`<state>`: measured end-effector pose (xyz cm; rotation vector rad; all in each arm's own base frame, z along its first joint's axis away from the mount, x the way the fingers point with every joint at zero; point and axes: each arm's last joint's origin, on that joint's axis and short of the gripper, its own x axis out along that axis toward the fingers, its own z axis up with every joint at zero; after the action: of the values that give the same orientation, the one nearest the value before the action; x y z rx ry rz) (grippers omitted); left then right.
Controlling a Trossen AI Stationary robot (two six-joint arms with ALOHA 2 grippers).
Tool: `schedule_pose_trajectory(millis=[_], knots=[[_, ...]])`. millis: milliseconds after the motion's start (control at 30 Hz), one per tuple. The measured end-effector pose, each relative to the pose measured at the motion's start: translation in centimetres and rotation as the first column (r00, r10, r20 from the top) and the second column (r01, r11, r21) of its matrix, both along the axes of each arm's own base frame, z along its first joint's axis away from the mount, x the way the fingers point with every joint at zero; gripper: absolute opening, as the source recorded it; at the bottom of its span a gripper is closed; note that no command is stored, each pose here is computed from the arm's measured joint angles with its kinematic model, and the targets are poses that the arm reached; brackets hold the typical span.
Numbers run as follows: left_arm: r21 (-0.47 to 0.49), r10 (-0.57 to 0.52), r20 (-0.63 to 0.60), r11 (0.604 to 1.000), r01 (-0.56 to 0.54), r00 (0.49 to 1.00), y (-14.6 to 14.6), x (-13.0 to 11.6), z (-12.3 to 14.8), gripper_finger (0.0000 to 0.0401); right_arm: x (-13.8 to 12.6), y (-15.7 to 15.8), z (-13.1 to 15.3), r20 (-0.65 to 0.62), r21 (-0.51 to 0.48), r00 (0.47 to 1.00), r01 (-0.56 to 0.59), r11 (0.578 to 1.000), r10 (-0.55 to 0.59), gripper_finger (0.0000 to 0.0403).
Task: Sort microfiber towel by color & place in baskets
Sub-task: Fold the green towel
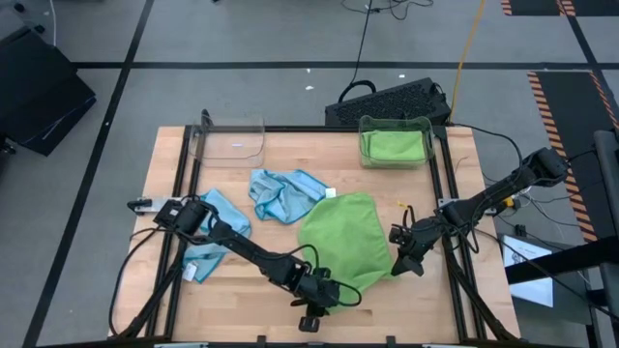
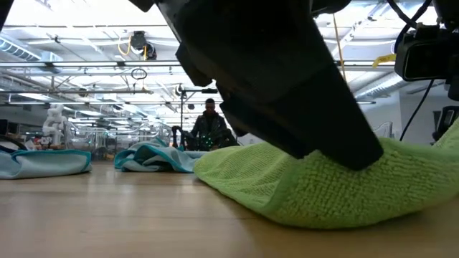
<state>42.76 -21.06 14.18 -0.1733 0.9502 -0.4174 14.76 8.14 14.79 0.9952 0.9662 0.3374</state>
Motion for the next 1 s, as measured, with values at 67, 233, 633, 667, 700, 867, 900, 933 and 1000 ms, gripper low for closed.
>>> schedule_pose_trajectory(millis=[67, 233, 633, 667, 700, 867, 900, 933, 1000], knots=[[0.004, -0.018, 0.004, 1.0, 0.018, 1.0, 0.0, 0.0, 0.0, 0.0104, 0.0, 0.0, 0.0, 0.001, 0.0, 1.0, 0.0, 1.0, 0.0, 0.0006], [0.0, -0.09, 0.011, 0.996, 0.09, 0.996, -0.1, -0.1, 0.0, 0.0105, 0.0, 0.0, 0.0, 0.001, 0.0, 1.0, 0.0, 1.0, 0.0, 0.0006], [-0.043, -0.011, -0.029, 0.999, 0.009, 1.0, 0.6, 0.2, 0.0, 0.0008, 0.0, 0.0, 0.0, 0.003, -0.002, 1.0, -0.002, 1.0, 0.002, 0.0006], [-0.051, 0.006, -0.037, 0.999, -0.008, 0.999, 0.6, 0.1, 0.3, 0.0006, 0.0, 0.0, 0.0, 0.005, 0.0, 1.0, -0.004, 1.0, 0.004, 0.0006], [-0.054, 0.028, -0.046, 0.998, -0.03, 0.999, 0.7, 0.0, 0.6, 0.0005, 0.0, 0.0, 0.1, 0.01, 0.004, 1.0, -0.008, 1.0, 0.008, 0.0006], [-0.076, 0.171, -0.061, 0.982, -0.175, 0.983, 1.1, -0.9, 4.1, 0.0003, -0.2, 0.0, 1.0, 0.056, 0.061, 0.998, -0.016, 0.998, 0.012, 0.0003], [-0.071, 0.2, -0.058, 0.976, -0.203, 0.978, 1.1, -1.3, 5.1, 0.0003, -0.2, 0.0, 1.4, 0.07, 0.08, 0.998, -0.01, 0.997, 0.004, 0.0002], [-0.072, 0.224, -0.051, 0.971, -0.227, 0.973, 1.2, -1.7, 6.1, 0.0003, -0.2, 0.0, 1.7, 0.088, 0.105, 0.996, -0.001, 0.994, -0.008, 0.0002], [-0.092, 0.275, -0.011, 0.957, -0.275, 0.961, 1.3, -2.5, 8.6, 0.0003, -0.2, 0.0, 2.8, 0.115, 0.149, 0.993, 0.005, 0.989, -0.023, 0.0002]])
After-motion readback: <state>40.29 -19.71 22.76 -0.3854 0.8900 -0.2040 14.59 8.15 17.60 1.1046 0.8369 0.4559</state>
